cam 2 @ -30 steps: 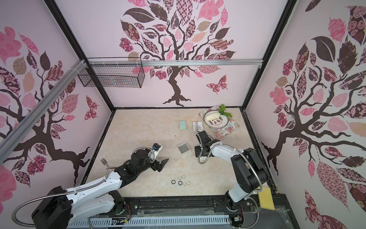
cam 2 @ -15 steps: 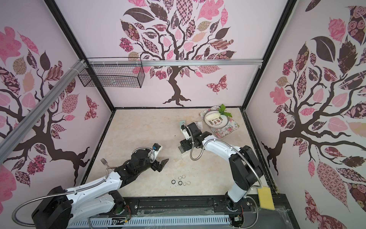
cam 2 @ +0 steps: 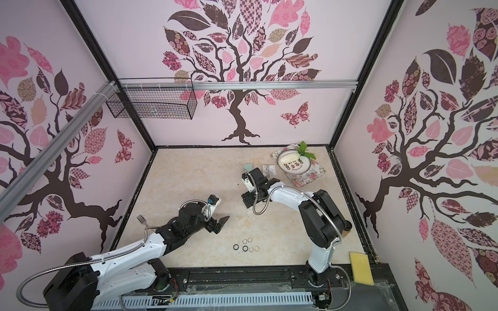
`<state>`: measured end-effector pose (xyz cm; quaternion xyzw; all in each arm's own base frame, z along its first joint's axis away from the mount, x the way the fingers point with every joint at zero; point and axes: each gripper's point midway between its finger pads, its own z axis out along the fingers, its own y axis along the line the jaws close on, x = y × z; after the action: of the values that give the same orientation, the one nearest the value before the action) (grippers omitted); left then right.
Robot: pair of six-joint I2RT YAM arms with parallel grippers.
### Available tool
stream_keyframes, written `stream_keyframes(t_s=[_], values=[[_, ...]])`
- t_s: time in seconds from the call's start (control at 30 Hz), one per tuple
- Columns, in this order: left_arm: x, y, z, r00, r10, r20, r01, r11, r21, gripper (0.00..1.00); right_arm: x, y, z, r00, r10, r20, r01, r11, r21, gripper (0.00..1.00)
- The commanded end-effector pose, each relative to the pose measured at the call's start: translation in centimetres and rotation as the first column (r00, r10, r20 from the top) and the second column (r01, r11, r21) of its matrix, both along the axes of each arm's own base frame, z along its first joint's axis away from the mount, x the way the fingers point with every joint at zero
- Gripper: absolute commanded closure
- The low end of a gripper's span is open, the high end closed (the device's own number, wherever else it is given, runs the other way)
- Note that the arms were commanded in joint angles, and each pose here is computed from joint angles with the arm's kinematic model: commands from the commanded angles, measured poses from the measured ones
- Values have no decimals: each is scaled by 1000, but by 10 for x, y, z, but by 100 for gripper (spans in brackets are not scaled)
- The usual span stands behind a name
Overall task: Take the rings out of the lift-off lid box
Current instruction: Place the lid on the jewelry box.
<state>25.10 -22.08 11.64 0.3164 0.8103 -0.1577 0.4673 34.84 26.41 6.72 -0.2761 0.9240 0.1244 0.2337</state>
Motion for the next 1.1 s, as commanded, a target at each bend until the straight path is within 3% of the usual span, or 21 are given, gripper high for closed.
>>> stream_keyframes(t_s=[0.0, 0.77, 1.07], values=[[2, -4, 6, 1000, -15, 12, 15, 1000, -8, 2, 7, 13, 5, 1000, -1, 6, 0, 1000, 20, 24], [3, -4, 1, 1000, -19, 0, 19, 1000, 1, 2, 10, 6, -13, 997, -62, -34, 60, 997, -58, 21], [2, -4, 0, 1000, -22, -4, 22, 1000, 0, 2, 12, -2, 2, 994, -113, 2, 113, 992, -64, 21]])
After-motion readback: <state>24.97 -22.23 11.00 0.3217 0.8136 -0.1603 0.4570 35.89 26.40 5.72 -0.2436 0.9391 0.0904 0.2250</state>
